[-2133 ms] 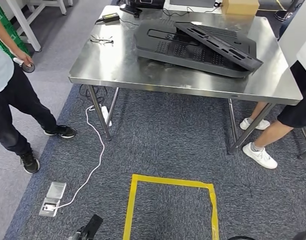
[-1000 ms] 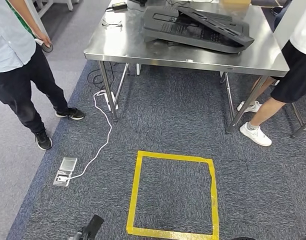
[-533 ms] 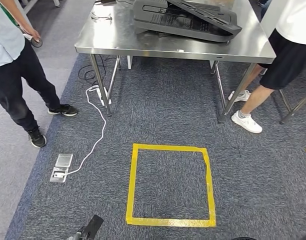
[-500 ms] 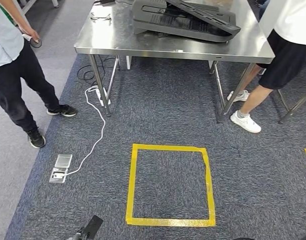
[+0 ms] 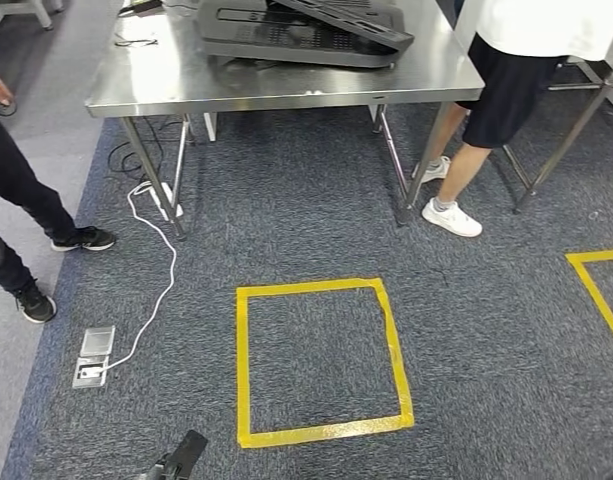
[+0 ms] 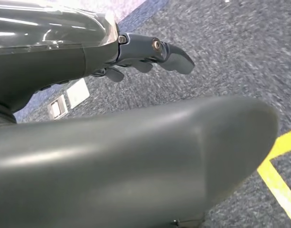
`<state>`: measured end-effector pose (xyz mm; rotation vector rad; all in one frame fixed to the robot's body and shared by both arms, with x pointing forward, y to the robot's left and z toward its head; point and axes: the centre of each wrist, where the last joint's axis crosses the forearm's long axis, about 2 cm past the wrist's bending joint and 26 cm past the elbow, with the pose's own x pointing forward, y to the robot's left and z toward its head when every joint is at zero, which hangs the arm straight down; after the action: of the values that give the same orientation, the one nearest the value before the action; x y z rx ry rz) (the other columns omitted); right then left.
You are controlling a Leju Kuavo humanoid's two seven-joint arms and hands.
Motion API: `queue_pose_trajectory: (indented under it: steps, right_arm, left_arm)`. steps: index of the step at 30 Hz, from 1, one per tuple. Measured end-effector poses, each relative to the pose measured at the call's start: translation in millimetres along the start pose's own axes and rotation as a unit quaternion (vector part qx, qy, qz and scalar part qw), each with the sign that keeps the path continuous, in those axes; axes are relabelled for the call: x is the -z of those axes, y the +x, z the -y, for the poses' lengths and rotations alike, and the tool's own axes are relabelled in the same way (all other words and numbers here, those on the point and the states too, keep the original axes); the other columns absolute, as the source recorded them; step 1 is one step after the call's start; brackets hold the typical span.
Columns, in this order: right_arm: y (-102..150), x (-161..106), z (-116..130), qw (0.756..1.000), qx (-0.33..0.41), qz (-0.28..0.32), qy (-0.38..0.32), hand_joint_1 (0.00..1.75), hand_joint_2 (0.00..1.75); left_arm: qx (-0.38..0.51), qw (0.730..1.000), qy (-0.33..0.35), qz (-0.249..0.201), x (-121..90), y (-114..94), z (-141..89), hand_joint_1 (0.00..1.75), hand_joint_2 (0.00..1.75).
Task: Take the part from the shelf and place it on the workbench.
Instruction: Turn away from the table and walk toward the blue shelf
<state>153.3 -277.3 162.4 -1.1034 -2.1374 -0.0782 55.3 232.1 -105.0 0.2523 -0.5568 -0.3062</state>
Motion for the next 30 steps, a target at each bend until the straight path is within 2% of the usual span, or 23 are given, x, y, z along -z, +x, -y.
queue_pose_trajectory:
  steps: [30]
  right_arm:
    - [0.1, -6.5, 4.5, 1.0, 0.007, -0.011, -0.002, 0.0, 0.0]
  left_arm:
    - [-0.003, 1.0, 0.002, -0.007, -1.1, -1.1, 1.5, 0.0, 0.0]
